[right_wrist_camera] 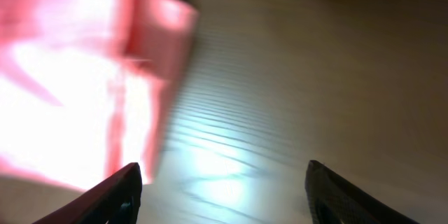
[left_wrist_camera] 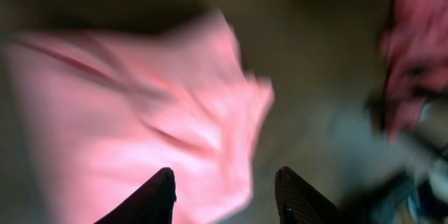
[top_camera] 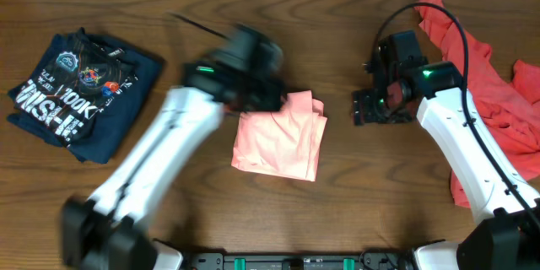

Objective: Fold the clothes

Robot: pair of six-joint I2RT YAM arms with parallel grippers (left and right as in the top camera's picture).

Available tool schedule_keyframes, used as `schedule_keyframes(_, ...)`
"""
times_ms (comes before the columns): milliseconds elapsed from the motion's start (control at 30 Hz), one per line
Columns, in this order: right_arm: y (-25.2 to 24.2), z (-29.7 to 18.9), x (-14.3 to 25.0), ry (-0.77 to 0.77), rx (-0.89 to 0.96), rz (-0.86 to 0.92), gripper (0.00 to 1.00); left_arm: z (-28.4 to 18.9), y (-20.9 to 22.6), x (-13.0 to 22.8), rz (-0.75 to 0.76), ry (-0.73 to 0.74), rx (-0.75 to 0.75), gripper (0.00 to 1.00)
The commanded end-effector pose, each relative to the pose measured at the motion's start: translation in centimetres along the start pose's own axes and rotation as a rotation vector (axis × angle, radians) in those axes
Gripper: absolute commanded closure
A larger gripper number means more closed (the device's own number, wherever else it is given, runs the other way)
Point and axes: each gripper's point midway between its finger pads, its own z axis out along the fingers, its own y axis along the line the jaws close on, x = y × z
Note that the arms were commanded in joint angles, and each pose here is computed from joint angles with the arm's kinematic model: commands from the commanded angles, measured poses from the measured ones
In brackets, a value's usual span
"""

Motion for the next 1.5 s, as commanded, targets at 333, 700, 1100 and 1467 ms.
schedule_keyframes(333,9.7,4.6,0.6,0.072,-0.307,-0.271,0.28,0.8,10.1,0.8,-0.220,0.078,-0.150,0.28)
schedule_keyframes(700,5.6,13.9,3.2,0.292,-0.112,-0.190,0.35,8.0,10.7,4.4,-0.254,0.327,-0.028,0.27)
schedule_keyframes(1100,1.7,16.3,4.0,0.345,0.063,-0.072,0.33,11.3,9.8,4.7,-0.199,0.370,0.136,0.07)
schedule_keyframes(1467,1.7,16.1,4.3,0.358,0.066,-0.070,0.32,14.2,8.0,6.2,-0.128,0.417,0.162,0.34)
